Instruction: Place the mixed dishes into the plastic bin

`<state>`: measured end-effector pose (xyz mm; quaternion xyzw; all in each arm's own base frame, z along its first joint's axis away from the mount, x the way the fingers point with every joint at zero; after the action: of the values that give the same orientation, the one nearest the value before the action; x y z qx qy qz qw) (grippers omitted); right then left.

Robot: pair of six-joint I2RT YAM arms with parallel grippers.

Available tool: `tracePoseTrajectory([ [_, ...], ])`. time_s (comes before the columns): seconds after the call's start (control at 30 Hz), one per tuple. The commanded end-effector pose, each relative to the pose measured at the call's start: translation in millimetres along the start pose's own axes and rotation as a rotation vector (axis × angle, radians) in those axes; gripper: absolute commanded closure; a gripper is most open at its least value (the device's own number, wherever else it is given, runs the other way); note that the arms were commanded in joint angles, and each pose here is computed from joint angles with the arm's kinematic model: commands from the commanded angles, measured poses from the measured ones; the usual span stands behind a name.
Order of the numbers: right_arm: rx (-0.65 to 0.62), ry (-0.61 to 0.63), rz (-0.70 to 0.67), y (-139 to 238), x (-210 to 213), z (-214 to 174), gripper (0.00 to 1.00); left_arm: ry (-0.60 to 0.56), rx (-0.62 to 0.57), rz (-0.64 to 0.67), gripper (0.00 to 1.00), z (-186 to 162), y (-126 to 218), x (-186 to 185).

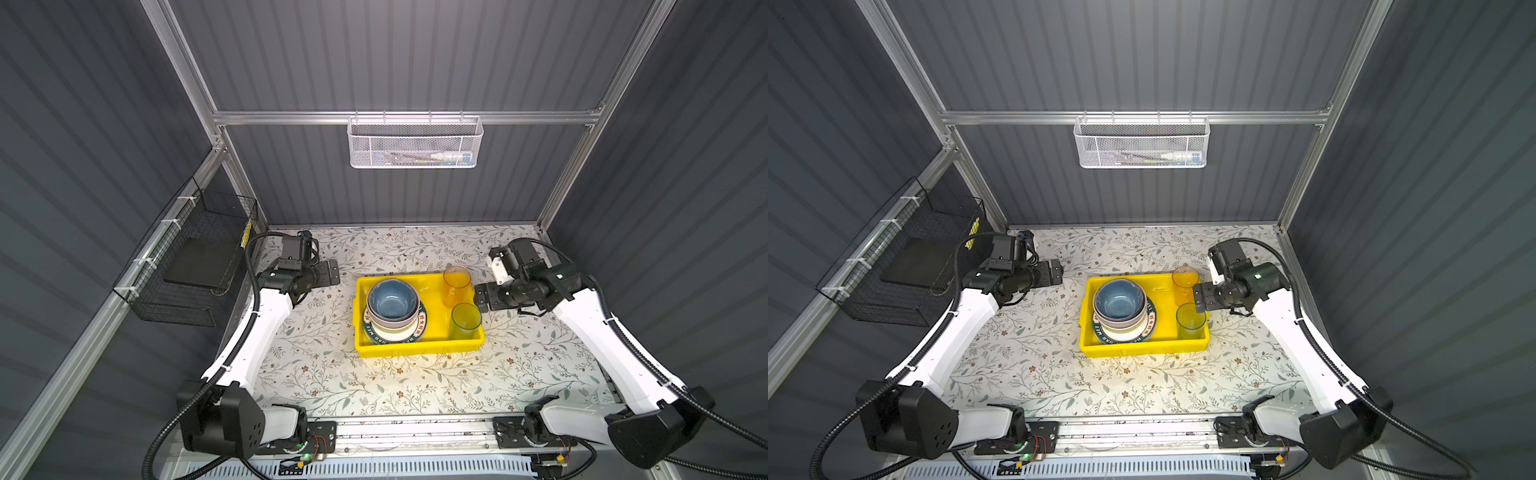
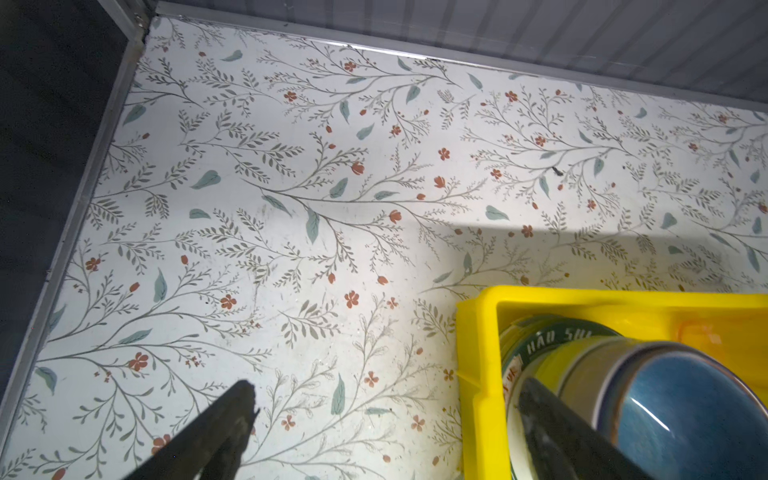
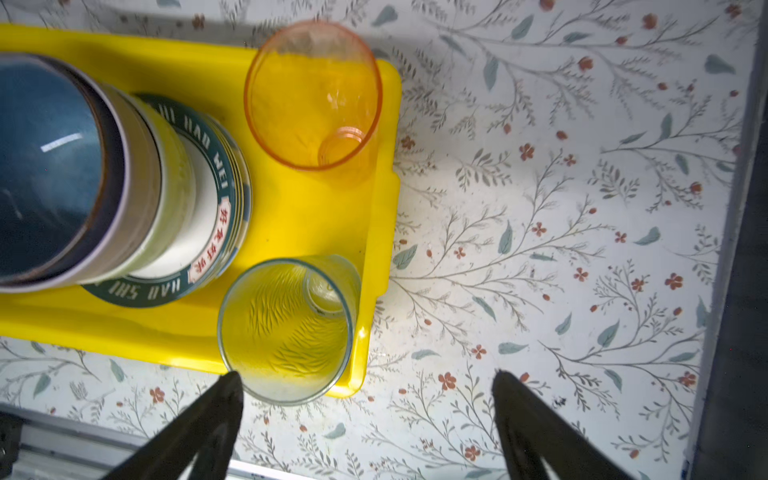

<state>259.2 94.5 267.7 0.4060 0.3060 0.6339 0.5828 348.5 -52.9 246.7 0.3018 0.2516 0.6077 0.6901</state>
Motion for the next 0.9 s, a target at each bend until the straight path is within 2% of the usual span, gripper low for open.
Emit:
tracePoseTrajectory([
  [0.0,-0.141,-0.019,-0.001,10,-6,26,0.01,-0.022,-0.02,0.037,0.0,5,-11,11],
  [0.13,-0.279,-0.078,0.041,4,-20,44,0.01,-0.018,-0.047,0.104,0.0,-3,-25,24],
  [0.3,-0.44,-0.171,0.012,-11,-55,54,0.01,-0.042,-0.06,0.23,0.0,-14,-40,46],
  [0.47,-0.508,-0.274,-0.031,-45,-95,55,0.01,-0.017,-0.046,0.258,0.0,-27,-68,63],
  [0.6,-0.557,-0.268,-0.064,-81,-117,48,0.01,-0.001,-0.044,0.276,0.0,-42,-94,71],
  [0.7,-0.623,-0.256,-0.084,-100,-128,43,0.01,-0.008,-0.045,0.291,0.0,-56,-110,73],
  [0.87,-0.665,-0.248,-0.103,-124,-142,33,0.01,-0.028,-0.034,0.304,0.0,-70,-129,76],
])
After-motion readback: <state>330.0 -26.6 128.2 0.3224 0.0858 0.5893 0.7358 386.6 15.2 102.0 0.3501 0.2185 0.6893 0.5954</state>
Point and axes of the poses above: each gripper's point midway between its finger pads, its own y axis back along the fingers, its own x axis along the line the jaws close on, z = x × y, the point moved 4 cm from there along y, back along the fingers, and after that the axes turned 12 degrees about -y, right-handed, at the moved point
